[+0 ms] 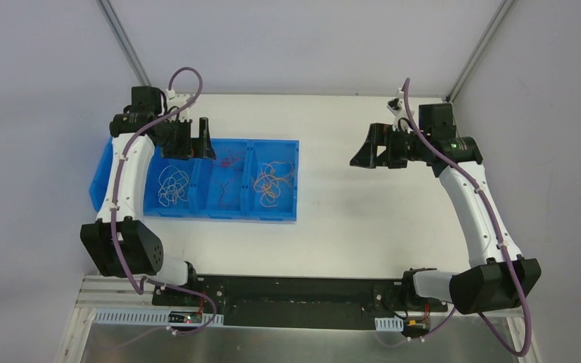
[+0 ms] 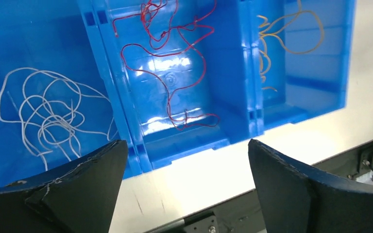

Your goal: Untangle the cables

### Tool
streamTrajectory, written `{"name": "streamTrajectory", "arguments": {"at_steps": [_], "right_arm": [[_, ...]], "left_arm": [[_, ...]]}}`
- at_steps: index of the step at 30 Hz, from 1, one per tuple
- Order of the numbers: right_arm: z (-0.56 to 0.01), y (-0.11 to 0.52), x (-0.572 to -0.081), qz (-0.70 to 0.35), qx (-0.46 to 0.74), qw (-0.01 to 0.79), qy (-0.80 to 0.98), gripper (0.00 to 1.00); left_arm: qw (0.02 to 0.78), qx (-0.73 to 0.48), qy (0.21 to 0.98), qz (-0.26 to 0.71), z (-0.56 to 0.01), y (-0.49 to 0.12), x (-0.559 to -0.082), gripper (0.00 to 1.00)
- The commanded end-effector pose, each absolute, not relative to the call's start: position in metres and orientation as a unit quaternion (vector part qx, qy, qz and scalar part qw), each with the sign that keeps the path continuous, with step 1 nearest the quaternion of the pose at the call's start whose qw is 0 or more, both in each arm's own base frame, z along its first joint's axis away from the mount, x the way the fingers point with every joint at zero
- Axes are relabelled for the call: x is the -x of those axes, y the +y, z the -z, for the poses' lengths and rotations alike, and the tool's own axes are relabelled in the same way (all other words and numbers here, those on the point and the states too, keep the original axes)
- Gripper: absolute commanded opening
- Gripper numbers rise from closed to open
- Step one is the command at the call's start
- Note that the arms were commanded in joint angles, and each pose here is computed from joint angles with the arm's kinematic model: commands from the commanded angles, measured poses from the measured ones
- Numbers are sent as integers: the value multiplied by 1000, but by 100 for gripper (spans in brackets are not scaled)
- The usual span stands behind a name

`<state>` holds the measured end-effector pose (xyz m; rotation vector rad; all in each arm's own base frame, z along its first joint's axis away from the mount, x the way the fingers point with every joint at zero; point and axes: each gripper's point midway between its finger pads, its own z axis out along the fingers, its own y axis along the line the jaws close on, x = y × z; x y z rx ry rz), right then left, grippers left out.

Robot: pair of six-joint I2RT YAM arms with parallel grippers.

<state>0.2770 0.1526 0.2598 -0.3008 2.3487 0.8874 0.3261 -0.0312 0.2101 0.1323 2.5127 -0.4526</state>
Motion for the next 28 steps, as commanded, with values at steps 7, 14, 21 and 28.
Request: {"name": "streamTrajectory", "arguments": {"at_steps": [7,14,21,28], "right_arm": [[-283,136,-313,-310,71,366,875,99],[-289,122,-331,-342,0,371,863,99],[-277,111,-328,-334,-25,368,867,99],[-274,108,-322,-339,-40,367,865,99]], "left_arm": [[223,-30,966,127,-283,-23,-330,99],[267,-47,951,147,-313,-32,-329,99],[263,-50,951,155,-313,-38,-314,99],[255,-57,952,157,-309,-42,-311,99]]}}
